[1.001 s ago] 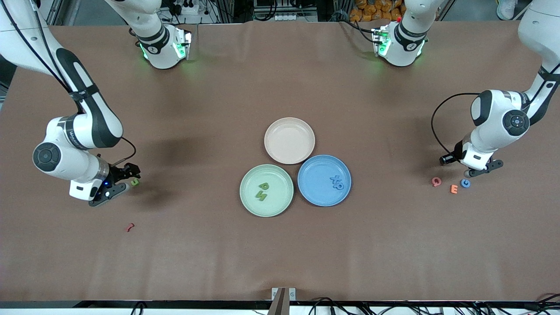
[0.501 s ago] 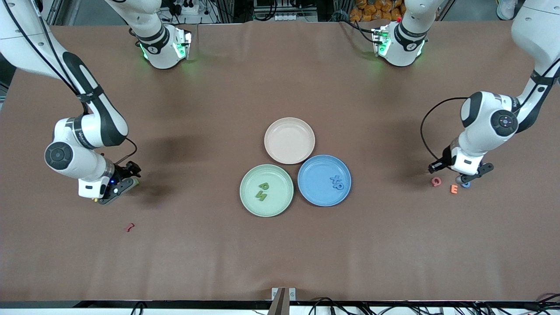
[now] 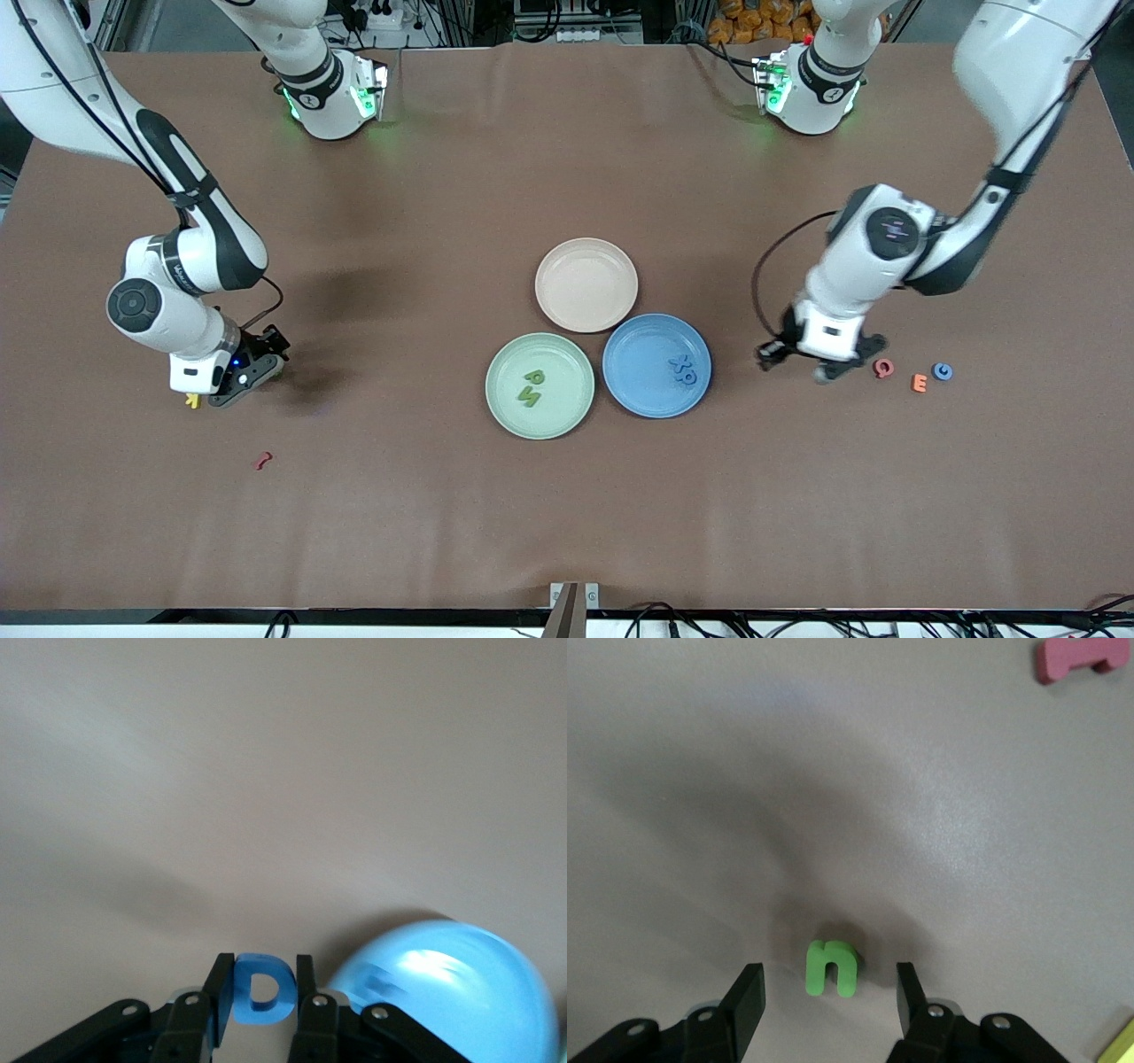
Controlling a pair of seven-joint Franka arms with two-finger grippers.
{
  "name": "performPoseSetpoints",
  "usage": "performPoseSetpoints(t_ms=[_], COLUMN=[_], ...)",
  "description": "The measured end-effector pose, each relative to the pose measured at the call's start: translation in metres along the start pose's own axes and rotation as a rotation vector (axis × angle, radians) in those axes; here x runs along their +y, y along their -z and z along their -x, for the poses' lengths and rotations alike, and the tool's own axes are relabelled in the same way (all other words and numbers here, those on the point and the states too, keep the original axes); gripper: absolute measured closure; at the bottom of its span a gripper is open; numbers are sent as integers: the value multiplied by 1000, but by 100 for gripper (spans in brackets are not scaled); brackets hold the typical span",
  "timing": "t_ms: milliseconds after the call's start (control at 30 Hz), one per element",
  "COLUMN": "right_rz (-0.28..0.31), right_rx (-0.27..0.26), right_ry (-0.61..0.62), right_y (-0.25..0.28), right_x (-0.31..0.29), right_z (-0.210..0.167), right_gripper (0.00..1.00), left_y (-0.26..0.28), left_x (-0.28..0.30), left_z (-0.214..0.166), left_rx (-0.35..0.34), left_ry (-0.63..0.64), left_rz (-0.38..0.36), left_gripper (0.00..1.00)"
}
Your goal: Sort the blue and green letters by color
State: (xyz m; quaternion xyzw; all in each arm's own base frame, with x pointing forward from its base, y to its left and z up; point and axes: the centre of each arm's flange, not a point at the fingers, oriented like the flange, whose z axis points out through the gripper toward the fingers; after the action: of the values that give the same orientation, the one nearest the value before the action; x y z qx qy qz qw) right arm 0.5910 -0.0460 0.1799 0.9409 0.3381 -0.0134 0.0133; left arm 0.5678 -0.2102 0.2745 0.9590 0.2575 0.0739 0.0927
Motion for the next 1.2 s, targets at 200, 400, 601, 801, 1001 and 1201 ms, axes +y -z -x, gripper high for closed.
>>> performPoseSetpoints(t_ms=[200,400,601,801,1001,1201], right_rz=[8,7,11,12,12,0], right_rx=[3,10,15,15,27,17], right_ry=[6,5,6,4,-55,-183], right_y=[-4,-8,-6,-6,-2,19], right_x=[0,0,-1,-1,-6,-38], right_z=[3,4,4,3,-4,-47], right_gripper=[37,46,61,74,74,74], left_y=[-5,-19,-33,-53,-58,-63], left_x=[55,93,127,137,132,121], left_z=[47,70,93,106,96,88], left_rx=[-13,-17,-18,-5,6,5], left_ry=[18,33,55,50,63,70], left_rz=[22,38,52,29,20,-46], left_gripper=[67,67,67,66,36,7])
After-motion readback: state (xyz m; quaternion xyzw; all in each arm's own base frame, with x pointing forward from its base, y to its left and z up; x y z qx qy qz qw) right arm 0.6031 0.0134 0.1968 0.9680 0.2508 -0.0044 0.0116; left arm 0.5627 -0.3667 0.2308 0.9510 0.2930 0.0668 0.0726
